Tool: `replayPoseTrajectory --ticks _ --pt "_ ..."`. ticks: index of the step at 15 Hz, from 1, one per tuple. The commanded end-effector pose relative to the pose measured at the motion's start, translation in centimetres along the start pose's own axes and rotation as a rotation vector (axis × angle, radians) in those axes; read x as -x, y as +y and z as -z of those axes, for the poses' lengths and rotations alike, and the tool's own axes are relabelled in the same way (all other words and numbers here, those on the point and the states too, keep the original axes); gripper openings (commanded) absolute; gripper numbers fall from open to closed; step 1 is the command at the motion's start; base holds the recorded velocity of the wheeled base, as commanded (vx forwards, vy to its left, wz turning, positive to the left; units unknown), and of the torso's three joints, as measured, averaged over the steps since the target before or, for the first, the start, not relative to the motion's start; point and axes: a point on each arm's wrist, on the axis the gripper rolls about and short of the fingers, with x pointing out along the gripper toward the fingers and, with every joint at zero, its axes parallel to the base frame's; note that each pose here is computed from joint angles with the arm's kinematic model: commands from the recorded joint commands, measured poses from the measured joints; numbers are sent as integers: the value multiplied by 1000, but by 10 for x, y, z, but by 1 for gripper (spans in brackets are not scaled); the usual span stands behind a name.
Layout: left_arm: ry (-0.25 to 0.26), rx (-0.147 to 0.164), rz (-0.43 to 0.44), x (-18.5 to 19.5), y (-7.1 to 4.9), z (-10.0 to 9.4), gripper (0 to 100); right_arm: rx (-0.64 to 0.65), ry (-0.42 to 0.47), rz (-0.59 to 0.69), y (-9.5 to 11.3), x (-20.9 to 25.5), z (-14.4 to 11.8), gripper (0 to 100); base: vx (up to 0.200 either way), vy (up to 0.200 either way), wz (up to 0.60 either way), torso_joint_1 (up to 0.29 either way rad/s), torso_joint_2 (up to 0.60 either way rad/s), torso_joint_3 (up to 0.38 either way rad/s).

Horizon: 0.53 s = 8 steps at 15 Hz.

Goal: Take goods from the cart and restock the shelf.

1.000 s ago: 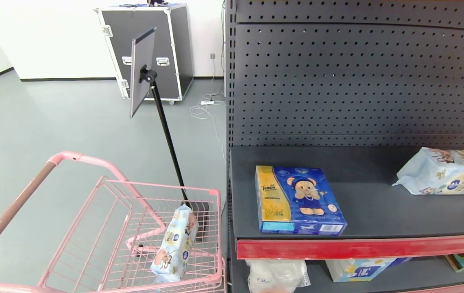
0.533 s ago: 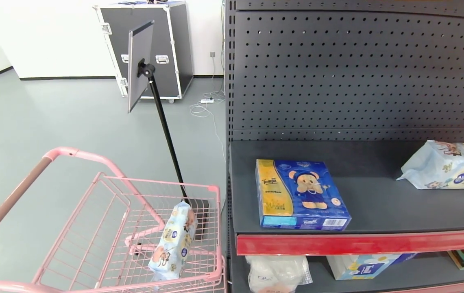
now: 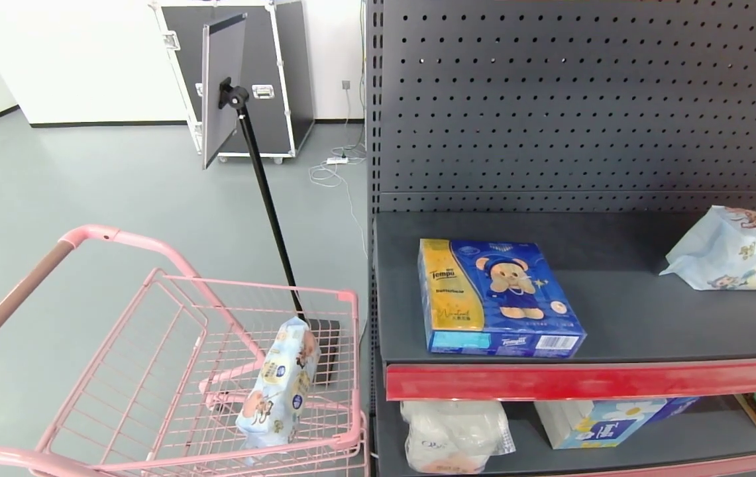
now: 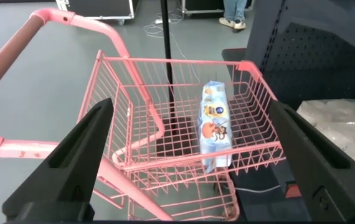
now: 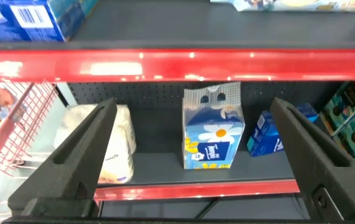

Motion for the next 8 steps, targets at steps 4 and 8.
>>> replayPoseTrajectory --ticks 4,8 --pt "2 0 0 0 0 0 100 -3 0 0 0 0 0 100 0 0 0 -141 371 232" --pt "2 0 0 0 0 0 100 -3 0 0 0 0 0 100 0 0 0 -148 422 267"
